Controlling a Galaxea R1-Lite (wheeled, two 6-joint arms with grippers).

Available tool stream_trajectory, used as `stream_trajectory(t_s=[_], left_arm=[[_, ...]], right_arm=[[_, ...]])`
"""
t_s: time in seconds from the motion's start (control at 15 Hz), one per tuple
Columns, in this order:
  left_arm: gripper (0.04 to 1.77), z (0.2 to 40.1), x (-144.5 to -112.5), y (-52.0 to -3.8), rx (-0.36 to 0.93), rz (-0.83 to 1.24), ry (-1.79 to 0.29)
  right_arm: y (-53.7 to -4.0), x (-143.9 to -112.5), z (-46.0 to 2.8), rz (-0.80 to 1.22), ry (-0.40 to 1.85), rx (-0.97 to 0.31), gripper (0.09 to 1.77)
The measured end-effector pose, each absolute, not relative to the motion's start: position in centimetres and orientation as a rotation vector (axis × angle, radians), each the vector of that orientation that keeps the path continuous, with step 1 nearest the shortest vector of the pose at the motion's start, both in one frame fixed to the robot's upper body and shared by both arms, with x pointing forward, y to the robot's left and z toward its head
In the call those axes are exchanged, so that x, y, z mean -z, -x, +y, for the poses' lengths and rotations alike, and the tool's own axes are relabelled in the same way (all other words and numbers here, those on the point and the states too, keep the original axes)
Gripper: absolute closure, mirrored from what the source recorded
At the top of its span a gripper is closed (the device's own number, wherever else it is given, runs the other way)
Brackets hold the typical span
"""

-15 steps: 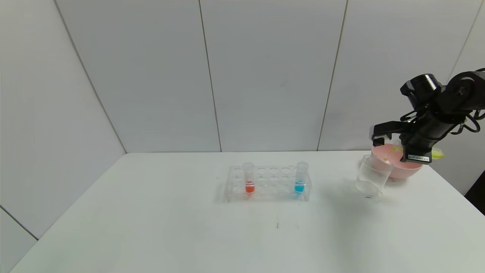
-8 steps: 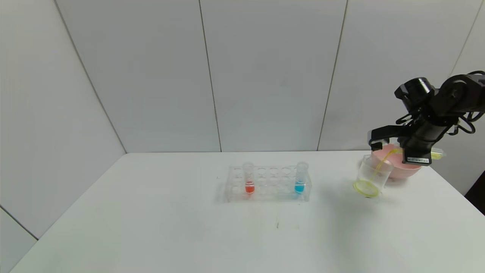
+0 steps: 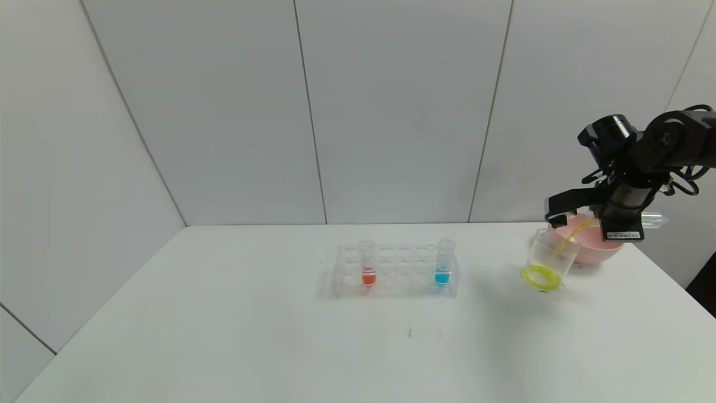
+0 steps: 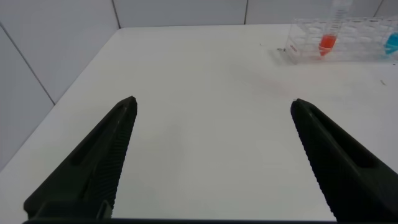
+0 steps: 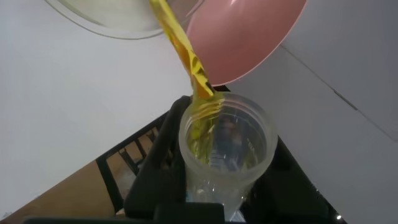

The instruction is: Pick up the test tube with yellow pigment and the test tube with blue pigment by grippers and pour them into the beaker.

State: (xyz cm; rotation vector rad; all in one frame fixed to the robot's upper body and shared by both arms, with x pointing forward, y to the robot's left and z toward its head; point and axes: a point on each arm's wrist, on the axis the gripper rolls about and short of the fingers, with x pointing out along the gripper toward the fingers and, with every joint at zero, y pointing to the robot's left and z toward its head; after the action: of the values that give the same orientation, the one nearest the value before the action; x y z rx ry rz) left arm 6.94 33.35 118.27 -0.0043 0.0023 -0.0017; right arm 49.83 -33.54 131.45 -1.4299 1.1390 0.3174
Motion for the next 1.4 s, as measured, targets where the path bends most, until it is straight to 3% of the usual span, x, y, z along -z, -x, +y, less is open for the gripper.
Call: stream_trajectory(t_s=[0.8,0.93,1.13,1.4], left_arm=[[0.05,33.4,-118.3,-6.9,0.002,0.002,0.004],[0.05,33.4,-118.3,-6.9,0.002,0.002,0.004],[0.05,33.4,-118.3,-6.9,0.002,0.002,0.004],[0.05,33.4,-118.3,-6.9,0.002,0.002,0.004]], right_arm=[[-49.5,-132.2,-32.4,1.13,1.488,-0.296,1.25],[-49.2,-132.7,-32.9,1.079,1.439,-0.338,1.25],[-48.7,-133.6,-34.8,0.914,1.222,-0.491,1.25],[-47.7,-134.8,-37.6,0.684,0.717,-0.666,1.25]])
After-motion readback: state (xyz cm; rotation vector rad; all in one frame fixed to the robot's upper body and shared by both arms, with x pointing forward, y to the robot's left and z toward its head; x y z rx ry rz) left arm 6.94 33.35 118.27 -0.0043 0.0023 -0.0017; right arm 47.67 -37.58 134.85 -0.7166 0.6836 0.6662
